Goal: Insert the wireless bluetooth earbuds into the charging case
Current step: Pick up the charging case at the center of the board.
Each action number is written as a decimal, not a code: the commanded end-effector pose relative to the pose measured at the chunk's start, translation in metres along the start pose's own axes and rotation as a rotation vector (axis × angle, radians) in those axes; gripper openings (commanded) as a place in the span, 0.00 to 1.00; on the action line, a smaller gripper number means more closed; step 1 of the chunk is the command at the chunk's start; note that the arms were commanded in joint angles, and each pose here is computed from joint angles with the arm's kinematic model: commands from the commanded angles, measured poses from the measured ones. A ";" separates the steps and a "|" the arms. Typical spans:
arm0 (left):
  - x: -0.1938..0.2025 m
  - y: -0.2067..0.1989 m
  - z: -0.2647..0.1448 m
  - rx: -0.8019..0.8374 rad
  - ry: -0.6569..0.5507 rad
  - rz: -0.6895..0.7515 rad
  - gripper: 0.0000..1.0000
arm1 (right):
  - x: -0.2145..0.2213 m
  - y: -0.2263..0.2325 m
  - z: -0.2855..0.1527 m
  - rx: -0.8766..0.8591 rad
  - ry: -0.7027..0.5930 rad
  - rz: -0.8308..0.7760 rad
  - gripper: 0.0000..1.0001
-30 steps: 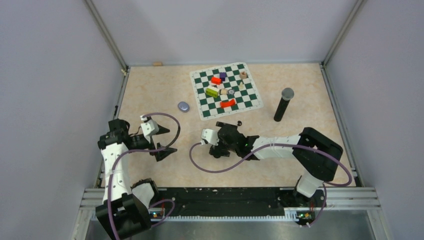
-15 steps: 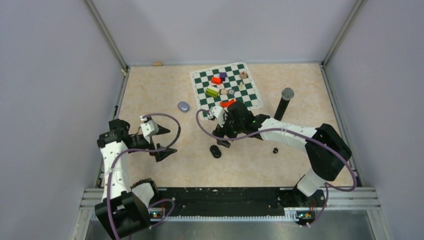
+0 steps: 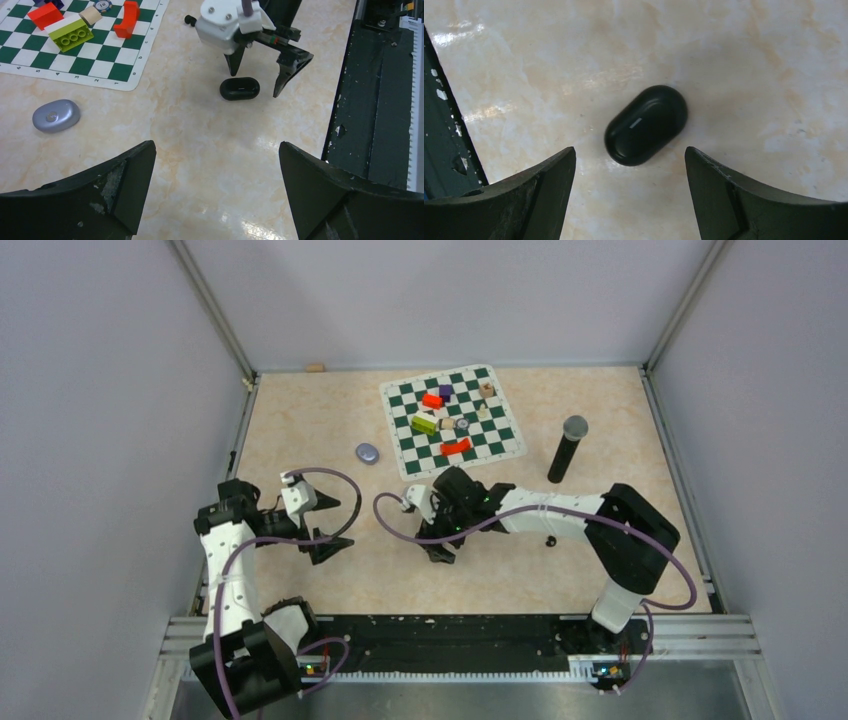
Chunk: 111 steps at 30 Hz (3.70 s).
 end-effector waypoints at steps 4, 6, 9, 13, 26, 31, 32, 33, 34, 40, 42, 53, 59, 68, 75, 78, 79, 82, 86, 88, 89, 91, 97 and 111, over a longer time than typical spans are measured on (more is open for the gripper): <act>-0.013 0.002 -0.004 -0.027 -0.041 0.053 0.99 | -0.004 0.007 0.011 0.107 0.031 -0.086 0.82; -0.013 0.002 -0.004 -0.027 -0.043 0.055 0.99 | -0.005 0.006 0.014 0.156 0.031 -0.099 0.82; -0.013 0.002 -0.004 -0.025 -0.044 0.056 0.99 | -0.007 0.008 0.017 0.187 0.026 -0.113 0.81; -0.013 0.001 -0.004 -0.021 -0.046 0.050 0.99 | -0.012 0.009 0.017 0.211 0.001 -0.094 0.81; -0.013 0.001 -0.005 -0.017 -0.050 0.046 0.99 | -0.017 0.011 0.020 0.191 -0.025 -0.053 0.74; -0.013 0.002 -0.005 -0.016 -0.052 0.042 0.99 | -0.016 0.013 0.024 0.165 -0.017 -0.042 0.76; -0.012 0.002 -0.005 -0.014 -0.052 0.041 0.99 | -0.016 0.013 0.024 0.161 -0.016 -0.037 0.76; -0.012 0.002 -0.004 -0.014 -0.054 0.038 0.99 | -0.016 0.013 0.024 0.159 -0.016 -0.036 0.77; -0.012 0.002 -0.004 -0.013 -0.053 0.038 0.99 | -0.017 0.013 0.024 0.163 -0.016 -0.036 0.77; -0.012 0.003 -0.004 -0.006 -0.057 0.028 0.99 | -0.015 0.006 0.029 0.211 -0.014 -0.058 0.62; -0.012 0.003 -0.004 -0.004 -0.058 0.029 0.99 | -0.016 0.005 0.027 0.218 -0.016 -0.078 0.52; -0.005 0.021 0.000 -0.017 -0.120 -0.061 0.99 | -0.033 0.009 -0.015 0.240 -0.172 -0.249 0.40; -0.004 0.045 0.001 -0.003 -0.150 -0.119 0.99 | -0.042 0.010 -0.040 0.270 -0.265 -0.320 0.39; -0.019 0.087 0.003 0.071 -0.120 -0.297 0.99 | -0.057 0.010 -0.081 0.388 -0.387 -0.397 0.40; -0.010 0.115 0.040 -0.232 0.234 -0.219 0.99 | -0.059 0.010 -0.093 0.425 -0.411 -0.417 0.40; -0.016 0.111 0.054 -0.286 0.202 -0.139 0.99 | -0.058 0.009 -0.096 0.439 -0.418 -0.425 0.41; -0.023 0.114 0.057 -0.283 0.178 -0.139 0.99 | -0.057 0.008 -0.096 0.446 -0.420 -0.429 0.41; -0.043 0.131 0.065 -0.308 0.150 -0.170 0.99 | -0.055 0.006 -0.098 0.474 -0.426 -0.430 0.42; -0.068 0.144 0.091 -0.276 0.056 -0.250 0.99 | -0.058 0.004 -0.104 0.514 -0.470 -0.431 0.42; -0.073 0.141 0.106 -0.210 0.010 -0.309 0.99 | -0.059 0.003 -0.108 0.538 -0.500 -0.434 0.42; -0.075 0.138 0.115 -0.162 -0.012 -0.345 0.99 | -0.060 0.002 -0.110 0.552 -0.517 -0.434 0.42; -0.073 0.131 0.130 -0.083 -0.033 -0.428 0.99 | -0.059 0.001 -0.113 0.577 -0.545 -0.434 0.43; -0.056 0.120 0.150 -0.012 -0.028 -0.522 0.99 | -0.059 0.001 -0.116 0.598 -0.594 -0.442 0.43; -0.049 0.090 0.172 0.272 -0.079 -0.549 0.97 | -0.058 -0.001 -0.113 0.619 -0.594 -0.457 0.44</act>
Point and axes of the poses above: each gripper's point midway between its finger pads, its own z axis out along the fingers, its own y axis along the line the jaws close on, x = y × z, the point moved 8 cm from there along -z, back along the fingers, and after that the axes turned 14 degrees about z, right-handed, at the moved point
